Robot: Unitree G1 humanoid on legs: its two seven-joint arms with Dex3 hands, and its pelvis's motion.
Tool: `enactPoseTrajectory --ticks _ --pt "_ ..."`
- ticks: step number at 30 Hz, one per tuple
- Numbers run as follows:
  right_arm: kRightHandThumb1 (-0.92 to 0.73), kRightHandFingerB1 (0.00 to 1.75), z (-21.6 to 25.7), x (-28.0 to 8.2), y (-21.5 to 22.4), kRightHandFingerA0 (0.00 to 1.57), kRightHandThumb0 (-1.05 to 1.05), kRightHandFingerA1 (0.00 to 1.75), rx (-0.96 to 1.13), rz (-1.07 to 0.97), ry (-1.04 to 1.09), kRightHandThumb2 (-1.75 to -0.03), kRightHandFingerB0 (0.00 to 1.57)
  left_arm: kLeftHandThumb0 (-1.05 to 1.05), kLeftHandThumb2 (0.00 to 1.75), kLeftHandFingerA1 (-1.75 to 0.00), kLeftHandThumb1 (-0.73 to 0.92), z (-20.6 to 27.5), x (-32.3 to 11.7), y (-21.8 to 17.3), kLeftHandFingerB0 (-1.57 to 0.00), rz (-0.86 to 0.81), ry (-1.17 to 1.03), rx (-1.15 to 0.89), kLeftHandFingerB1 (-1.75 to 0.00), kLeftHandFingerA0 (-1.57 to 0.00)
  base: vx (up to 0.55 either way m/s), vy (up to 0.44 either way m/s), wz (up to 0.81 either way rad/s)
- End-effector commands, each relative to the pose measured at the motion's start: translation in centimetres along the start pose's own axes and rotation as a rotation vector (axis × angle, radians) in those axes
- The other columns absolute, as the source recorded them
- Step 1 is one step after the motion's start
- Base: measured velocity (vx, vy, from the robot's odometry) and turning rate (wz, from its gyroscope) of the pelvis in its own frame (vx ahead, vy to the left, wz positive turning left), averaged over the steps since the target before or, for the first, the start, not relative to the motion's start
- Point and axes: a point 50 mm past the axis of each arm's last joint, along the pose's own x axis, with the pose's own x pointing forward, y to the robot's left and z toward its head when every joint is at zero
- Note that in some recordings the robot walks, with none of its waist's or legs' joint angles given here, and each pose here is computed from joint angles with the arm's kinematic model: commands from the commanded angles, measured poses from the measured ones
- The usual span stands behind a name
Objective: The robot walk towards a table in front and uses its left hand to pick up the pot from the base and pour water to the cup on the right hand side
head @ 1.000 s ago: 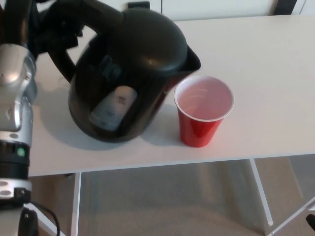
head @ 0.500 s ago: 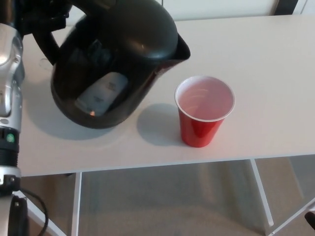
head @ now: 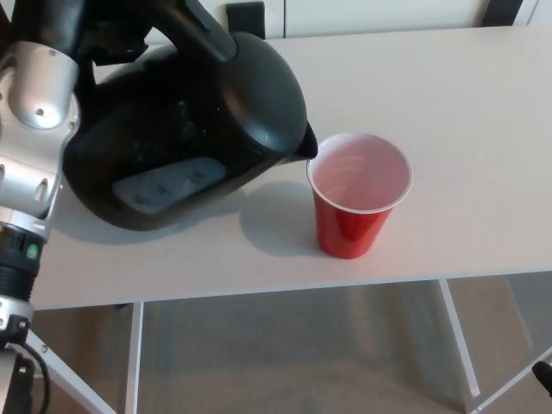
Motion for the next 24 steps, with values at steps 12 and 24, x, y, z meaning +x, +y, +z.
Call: enactPoseTrajectory --ticks 12,24 --pt "-0.5 0.52 1.4 0.5 0.4 0.47 -0.27 0.85 0.006 -0.021 -0.015 -0.66 0.39 -0.1 0.75 -1.64 0.74 5.9 0.6 1.5 -0.76 0.179 -0.423 0.358 -1.4 -0.75 0.0 0.0 0.0" --pt "-0.51 0.52 1.6 0.6 0.3 0.44 -0.29 0.8 -0.012 -0.008 -0.021 -0.65 0.38 -0.12 0.74 -1.61 0.74 8.7 1.7 3.6 -0.79 0.244 -0.548 0.429 -1.34 -0.79 0.0 0.0 0.0"
